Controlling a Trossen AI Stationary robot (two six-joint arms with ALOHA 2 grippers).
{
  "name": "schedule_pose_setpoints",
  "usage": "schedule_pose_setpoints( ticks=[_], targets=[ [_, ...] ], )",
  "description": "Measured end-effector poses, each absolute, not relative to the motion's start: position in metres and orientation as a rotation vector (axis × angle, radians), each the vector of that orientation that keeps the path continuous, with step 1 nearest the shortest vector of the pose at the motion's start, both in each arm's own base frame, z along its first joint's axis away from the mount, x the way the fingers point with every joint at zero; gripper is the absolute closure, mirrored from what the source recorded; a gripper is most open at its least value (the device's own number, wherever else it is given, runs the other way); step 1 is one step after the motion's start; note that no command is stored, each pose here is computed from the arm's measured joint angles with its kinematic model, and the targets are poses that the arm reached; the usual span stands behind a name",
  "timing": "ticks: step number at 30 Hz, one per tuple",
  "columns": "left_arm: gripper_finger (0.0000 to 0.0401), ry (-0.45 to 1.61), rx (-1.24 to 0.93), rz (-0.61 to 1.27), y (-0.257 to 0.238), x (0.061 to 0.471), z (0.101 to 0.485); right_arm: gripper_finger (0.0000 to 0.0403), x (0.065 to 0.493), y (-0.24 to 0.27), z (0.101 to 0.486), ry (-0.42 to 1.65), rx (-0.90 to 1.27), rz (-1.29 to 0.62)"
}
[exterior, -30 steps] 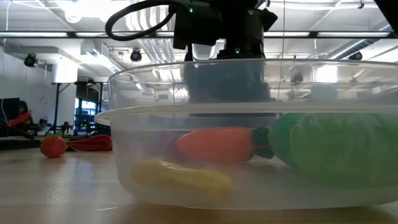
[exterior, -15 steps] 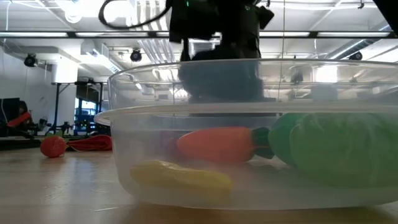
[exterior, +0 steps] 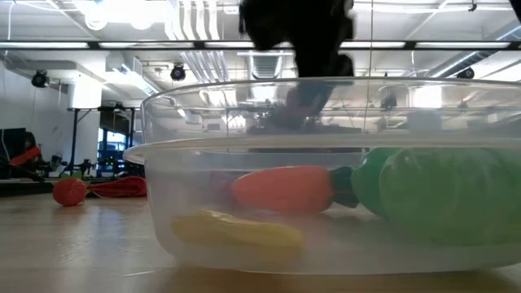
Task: Pick and placing Produce into tupperware
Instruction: Put the bottom right pink peach into the transparent bin
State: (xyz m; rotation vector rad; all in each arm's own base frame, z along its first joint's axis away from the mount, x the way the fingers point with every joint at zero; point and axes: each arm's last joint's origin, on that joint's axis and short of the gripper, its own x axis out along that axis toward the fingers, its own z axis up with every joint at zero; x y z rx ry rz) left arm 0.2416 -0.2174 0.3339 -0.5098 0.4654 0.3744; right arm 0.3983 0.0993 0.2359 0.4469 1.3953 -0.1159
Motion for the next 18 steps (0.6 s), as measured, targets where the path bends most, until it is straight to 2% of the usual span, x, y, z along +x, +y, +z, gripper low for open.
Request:
schedule_pose_setpoints(
  ticks=[7, 18],
  targets=[
    [0.0161, 0.470, -0.504, 0.378, -0.217, 0.241, 0.331, 0.0307, 0.379, 0.152, 0.247, 1.448, 0.394, -0.059],
    [0.0161, 0.470, -0.500, 0.376, -0.217, 0.241, 0.331, 0.0277, 0.396, 0.166, 0.211, 1.399, 0.487, -0.055]
  ],
)
